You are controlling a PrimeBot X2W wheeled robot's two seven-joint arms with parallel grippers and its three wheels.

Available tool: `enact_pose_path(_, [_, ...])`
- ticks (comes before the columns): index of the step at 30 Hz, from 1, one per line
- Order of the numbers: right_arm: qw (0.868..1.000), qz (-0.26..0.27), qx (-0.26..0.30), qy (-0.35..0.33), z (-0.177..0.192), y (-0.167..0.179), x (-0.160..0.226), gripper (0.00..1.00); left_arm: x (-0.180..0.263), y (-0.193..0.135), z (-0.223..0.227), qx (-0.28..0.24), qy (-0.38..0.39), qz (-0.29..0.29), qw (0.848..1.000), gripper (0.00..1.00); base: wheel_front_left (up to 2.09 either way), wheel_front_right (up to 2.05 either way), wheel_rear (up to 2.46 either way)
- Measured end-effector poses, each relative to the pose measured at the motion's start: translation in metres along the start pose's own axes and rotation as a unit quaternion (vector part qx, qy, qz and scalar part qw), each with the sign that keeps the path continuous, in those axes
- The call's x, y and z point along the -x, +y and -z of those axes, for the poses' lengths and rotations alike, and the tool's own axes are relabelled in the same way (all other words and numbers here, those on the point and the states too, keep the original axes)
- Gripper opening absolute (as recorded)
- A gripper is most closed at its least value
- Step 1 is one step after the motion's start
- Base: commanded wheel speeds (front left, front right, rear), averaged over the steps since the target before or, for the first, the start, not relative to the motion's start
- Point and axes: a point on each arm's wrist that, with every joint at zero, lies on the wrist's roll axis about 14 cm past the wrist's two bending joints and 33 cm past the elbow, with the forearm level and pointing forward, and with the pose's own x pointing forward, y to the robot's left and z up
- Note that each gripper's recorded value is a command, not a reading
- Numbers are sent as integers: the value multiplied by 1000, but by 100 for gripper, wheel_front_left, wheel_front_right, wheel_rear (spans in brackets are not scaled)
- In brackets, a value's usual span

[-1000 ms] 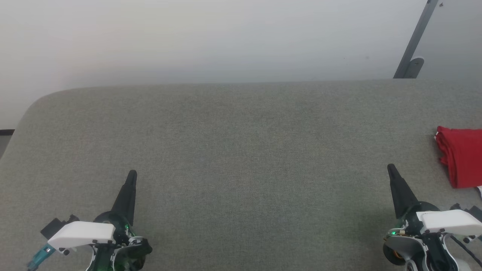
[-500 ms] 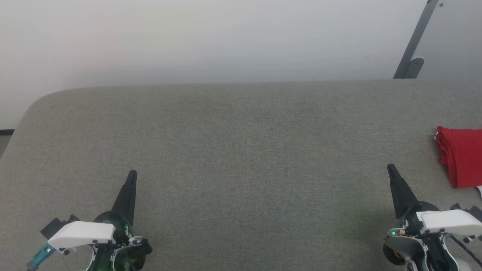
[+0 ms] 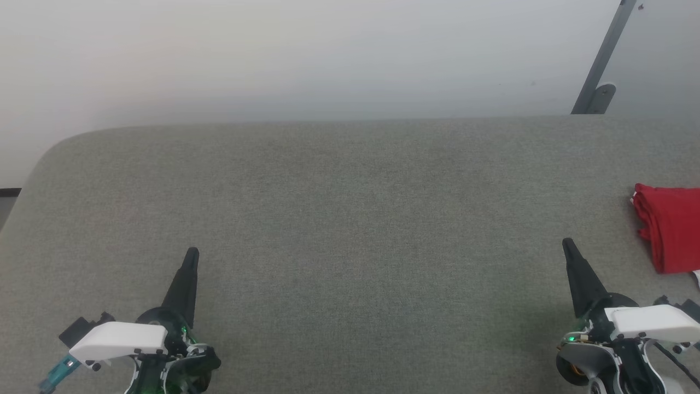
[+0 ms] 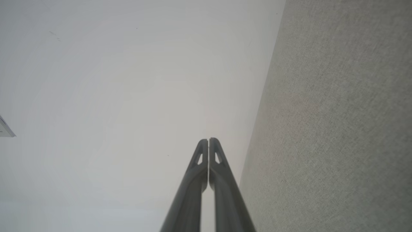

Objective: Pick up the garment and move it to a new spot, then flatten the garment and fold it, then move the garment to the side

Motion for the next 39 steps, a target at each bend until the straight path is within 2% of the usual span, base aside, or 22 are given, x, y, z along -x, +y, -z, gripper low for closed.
enact_pose_path(39, [1000, 0, 0, 0, 0, 0, 0, 0, 0, 0, 0, 0, 0, 0, 1000, 0, 0, 0, 0])
